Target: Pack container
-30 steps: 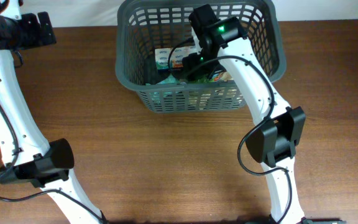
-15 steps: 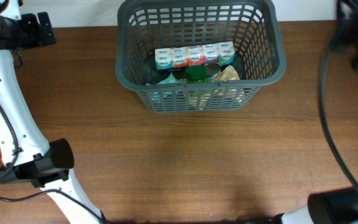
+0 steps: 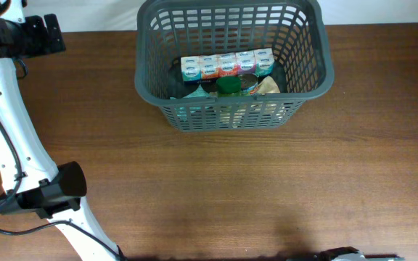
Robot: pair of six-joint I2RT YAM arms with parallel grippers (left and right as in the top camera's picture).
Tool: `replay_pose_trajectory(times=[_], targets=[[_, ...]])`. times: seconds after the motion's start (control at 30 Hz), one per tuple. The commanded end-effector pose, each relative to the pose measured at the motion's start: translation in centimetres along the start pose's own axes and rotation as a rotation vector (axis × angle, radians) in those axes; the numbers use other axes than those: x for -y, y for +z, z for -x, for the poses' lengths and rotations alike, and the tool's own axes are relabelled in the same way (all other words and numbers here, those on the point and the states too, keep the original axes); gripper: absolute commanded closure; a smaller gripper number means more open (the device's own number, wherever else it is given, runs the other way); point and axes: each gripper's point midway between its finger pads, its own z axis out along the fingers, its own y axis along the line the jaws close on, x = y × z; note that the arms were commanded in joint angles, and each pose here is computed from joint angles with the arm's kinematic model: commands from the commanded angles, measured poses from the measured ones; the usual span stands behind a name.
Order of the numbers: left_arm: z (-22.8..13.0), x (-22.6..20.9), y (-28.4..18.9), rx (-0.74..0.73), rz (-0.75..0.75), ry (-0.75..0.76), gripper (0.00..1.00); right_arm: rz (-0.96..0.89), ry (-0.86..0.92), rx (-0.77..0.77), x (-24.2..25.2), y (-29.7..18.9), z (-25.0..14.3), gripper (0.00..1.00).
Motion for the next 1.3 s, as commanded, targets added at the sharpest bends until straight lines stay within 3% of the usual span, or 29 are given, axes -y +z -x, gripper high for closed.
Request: replay_pose_trajectory(times=[0.0, 0.23, 0.3, 0.4, 0.6, 0.67, 0.8, 1.0, 1.1, 1.27], targets=[[0.0, -0.1, -0.1, -0.001, 0.005, -0.015, 0.01, -0.034, -0.106, -0.090, 0.4, 2.6, -1.4, 0.01], [0.0, -0.1, -0.1, -0.001, 0.005, -0.015, 0.01, -0.075, -0.166, -0.425, 1.0, 8.8, -8.4, 0.01], [0.0, -0.1, -0.1, -0.001, 0.005, -0.015, 0.01, -0.126, -0.111, -0.537, 1.9, 10.3, -11.2, 0.01], [0.0, -0.1, -0.1, -0.001, 0.005, -0.015, 0.01, -0.157, -0.026, -0.577, 2.9, 11.7, -13.1, 0.01], [0.0, -0.1, -0.1, -0.001, 0.005, -0.015, 0.01, -0.138, 0.033, -0.428, 4.4, 15.0, -16.0, 0.01], [0.0, -0.1, -0.1, -0.001, 0.005, -0.015, 0.01, -0.088, 0.031, -0.341, 4.4, 16.9, -21.5, 0.01], [0.0, -0.1, -0.1, -0.001, 0.005, -0.015, 0.01, -0.029, 0.033, -0.306, 4.2, 18.0, -29.2, 0.01], [0.0, -0.1, -0.1, -0.001, 0.005, -0.015, 0.01, 0.015, 0.026, -0.255, 4.1, 15.8, -41.4, 0.01], [0.0, -0.1, -0.1, -0.001, 0.005, -0.015, 0.01, 0.030, 0.015, -0.204, 3.7, 14.3, -42.8, 0.01], [0.0, -0.1, -0.1, -0.001, 0.005, -0.015, 0.01, 0.078, -0.009, -0.089, 2.4, 13.2, -41.5, 0.01]])
